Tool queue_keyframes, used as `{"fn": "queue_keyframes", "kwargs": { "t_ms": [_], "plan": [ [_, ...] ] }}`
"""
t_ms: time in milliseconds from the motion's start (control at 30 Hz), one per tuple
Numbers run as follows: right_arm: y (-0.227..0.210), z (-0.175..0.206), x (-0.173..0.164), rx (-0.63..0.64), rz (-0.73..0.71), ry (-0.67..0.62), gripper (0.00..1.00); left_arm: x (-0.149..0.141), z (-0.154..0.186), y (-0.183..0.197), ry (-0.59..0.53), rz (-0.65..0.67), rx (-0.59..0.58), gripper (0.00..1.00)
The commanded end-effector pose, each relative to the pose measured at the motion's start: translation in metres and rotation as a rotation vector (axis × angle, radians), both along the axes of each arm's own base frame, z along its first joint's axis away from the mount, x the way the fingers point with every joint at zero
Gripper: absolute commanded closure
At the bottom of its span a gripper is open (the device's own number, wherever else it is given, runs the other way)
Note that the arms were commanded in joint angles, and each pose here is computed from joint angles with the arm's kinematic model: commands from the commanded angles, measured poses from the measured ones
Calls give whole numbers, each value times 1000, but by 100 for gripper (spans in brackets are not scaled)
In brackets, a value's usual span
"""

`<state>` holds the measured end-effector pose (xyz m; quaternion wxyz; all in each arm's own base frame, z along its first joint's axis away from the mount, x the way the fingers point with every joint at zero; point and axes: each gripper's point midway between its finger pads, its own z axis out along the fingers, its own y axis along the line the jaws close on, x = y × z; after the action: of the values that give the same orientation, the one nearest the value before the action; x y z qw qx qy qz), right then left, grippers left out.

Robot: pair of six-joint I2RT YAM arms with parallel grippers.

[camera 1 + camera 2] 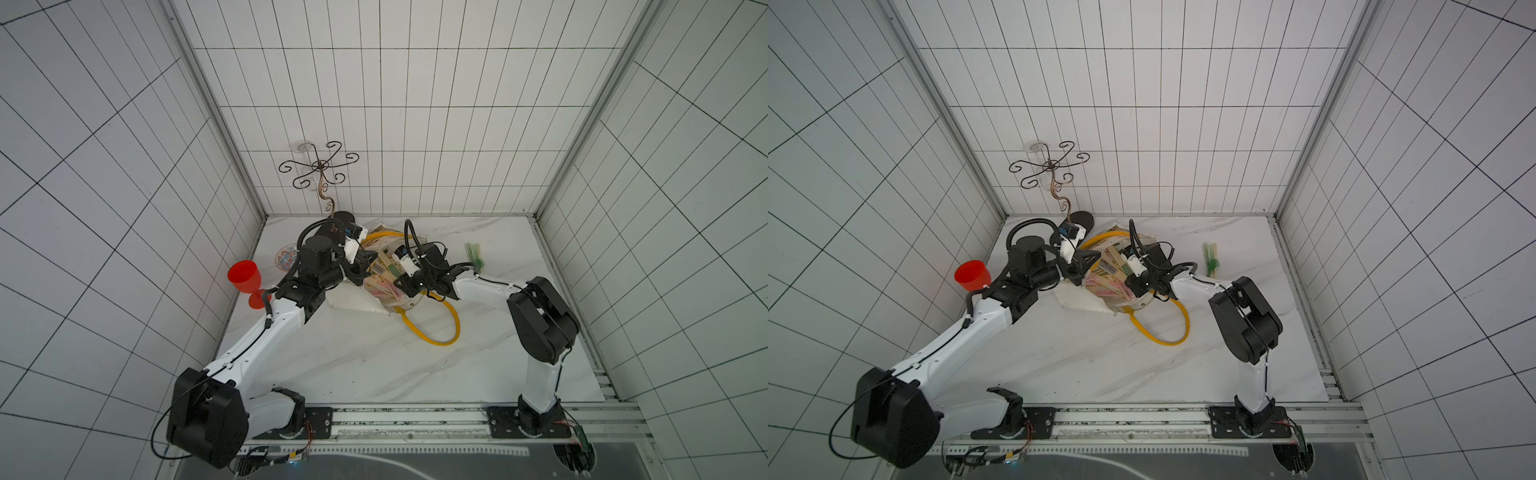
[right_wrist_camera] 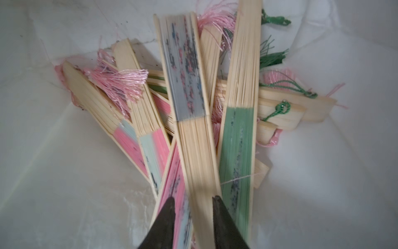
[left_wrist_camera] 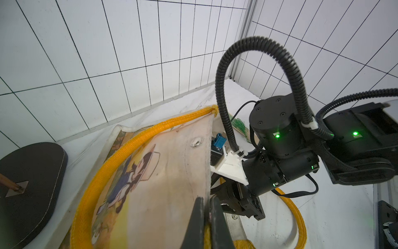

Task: Take out the folding fans from the tote bags
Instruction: Pick up the folding fan from the canvas bag.

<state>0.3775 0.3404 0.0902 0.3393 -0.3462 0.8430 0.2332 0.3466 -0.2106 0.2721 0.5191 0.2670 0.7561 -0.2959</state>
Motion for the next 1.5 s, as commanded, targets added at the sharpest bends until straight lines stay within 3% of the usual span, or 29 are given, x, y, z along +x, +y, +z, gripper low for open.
{"fn": "queue_keyframes", "kwargs": {
  "t_ms": [0,433,733,1000,1267,1467],
  "plan": [
    [1,1,-7,-16,5,4,69,3,24,-6,-66,-23,-38,100],
    [-11,10,11,-53,-81,-76,46,2,20,-6,-60,-26,-33,100],
    [1,-25,18,-78,-40,15,43,5,7,-7,-46,-39,1,100],
    [3,-27,2,-57,-19,74,53,16,-4,4,-19,42,95,100],
    [1,-14,-3,-47,-44,61,76,12,7,0,-62,77,138,100],
    [2,-13,-10,-49,-48,71,80,13,6,0,-57,88,138,100]
  ]
}}
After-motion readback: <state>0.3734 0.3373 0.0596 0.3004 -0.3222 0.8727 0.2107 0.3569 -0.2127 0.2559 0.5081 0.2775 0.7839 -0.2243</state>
